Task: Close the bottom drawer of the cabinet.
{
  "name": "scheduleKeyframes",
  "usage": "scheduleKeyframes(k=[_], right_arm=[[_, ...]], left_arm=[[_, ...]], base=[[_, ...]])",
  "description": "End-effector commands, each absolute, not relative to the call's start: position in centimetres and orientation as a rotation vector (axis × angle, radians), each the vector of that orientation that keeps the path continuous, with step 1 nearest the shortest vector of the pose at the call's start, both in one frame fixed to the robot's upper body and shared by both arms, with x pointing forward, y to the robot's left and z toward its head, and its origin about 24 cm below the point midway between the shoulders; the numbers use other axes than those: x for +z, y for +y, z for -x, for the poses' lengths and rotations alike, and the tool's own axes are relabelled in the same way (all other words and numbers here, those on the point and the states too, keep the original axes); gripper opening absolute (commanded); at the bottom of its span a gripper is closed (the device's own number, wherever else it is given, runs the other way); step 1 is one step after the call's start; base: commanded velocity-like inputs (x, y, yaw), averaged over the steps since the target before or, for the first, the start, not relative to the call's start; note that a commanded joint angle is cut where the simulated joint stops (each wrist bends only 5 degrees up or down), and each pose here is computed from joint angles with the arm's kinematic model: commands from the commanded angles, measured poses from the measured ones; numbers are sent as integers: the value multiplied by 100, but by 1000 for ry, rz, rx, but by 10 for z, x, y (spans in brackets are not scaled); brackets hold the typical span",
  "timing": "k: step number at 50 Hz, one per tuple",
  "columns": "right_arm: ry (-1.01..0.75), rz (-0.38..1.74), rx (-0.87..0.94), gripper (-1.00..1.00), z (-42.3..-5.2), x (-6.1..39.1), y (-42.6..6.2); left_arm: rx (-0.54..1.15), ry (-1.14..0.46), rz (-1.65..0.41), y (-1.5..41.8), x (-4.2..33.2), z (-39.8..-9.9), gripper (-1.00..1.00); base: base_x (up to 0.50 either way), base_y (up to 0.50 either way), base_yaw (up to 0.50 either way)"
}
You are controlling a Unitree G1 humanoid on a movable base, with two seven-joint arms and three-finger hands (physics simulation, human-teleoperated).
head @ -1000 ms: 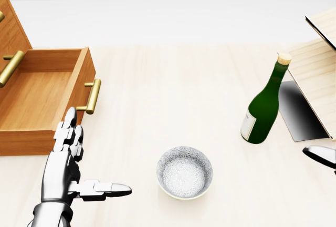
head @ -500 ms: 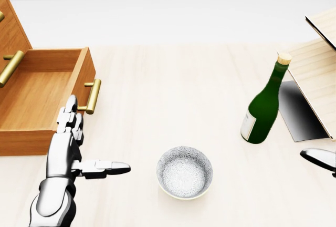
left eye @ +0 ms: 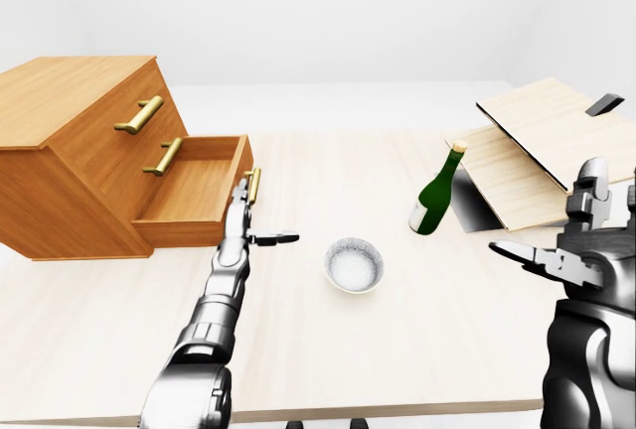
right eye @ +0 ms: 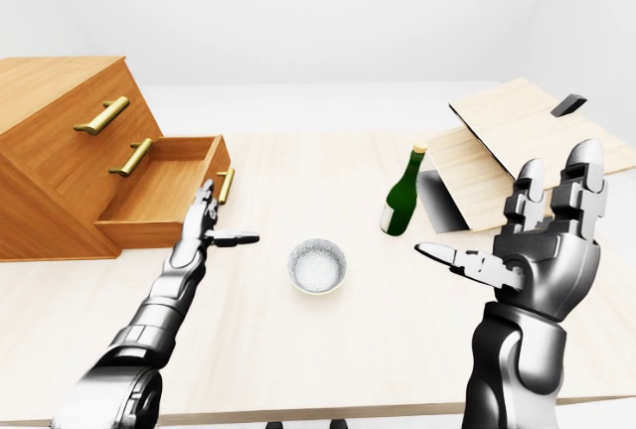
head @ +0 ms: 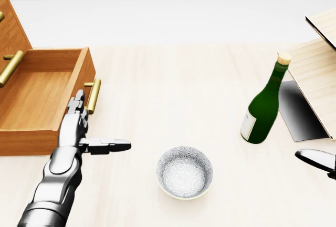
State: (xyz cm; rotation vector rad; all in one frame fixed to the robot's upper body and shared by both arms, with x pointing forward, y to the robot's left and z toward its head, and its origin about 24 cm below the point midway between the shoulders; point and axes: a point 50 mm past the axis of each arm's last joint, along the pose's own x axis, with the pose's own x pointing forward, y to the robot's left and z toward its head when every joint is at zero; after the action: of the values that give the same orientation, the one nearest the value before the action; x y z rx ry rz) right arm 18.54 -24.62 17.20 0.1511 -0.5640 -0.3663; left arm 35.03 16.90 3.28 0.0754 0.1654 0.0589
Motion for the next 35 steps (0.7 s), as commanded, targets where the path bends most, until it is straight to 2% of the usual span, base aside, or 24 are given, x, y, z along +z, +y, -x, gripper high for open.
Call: scheduleKeyframes(k=[1, 10, 26, 27, 35], right_arm=[[-561, -148, -361, 100, -187, 172, -245], [-545, -149, -358, 100, -189, 168, -246], [-529, -147, -351, 100, -190, 165, -245], [-516, -145, -348, 100, -191, 162, -245], [-523, -145, -347, 100, -191, 164, -244]], left_arm=[[84, 336, -91, 176, 13, -356, 100], [105, 412, -104, 180, 1, -351, 100], [157, 398, -54, 196, 6, -353, 100], [269, 365, 20, 221, 17, -355, 100], [334, 350, 48, 234, 24, -356, 100]], base=[[0, 0, 0], [0, 0, 0], [0, 0, 0], [0, 0, 0], [0, 0, 0]])
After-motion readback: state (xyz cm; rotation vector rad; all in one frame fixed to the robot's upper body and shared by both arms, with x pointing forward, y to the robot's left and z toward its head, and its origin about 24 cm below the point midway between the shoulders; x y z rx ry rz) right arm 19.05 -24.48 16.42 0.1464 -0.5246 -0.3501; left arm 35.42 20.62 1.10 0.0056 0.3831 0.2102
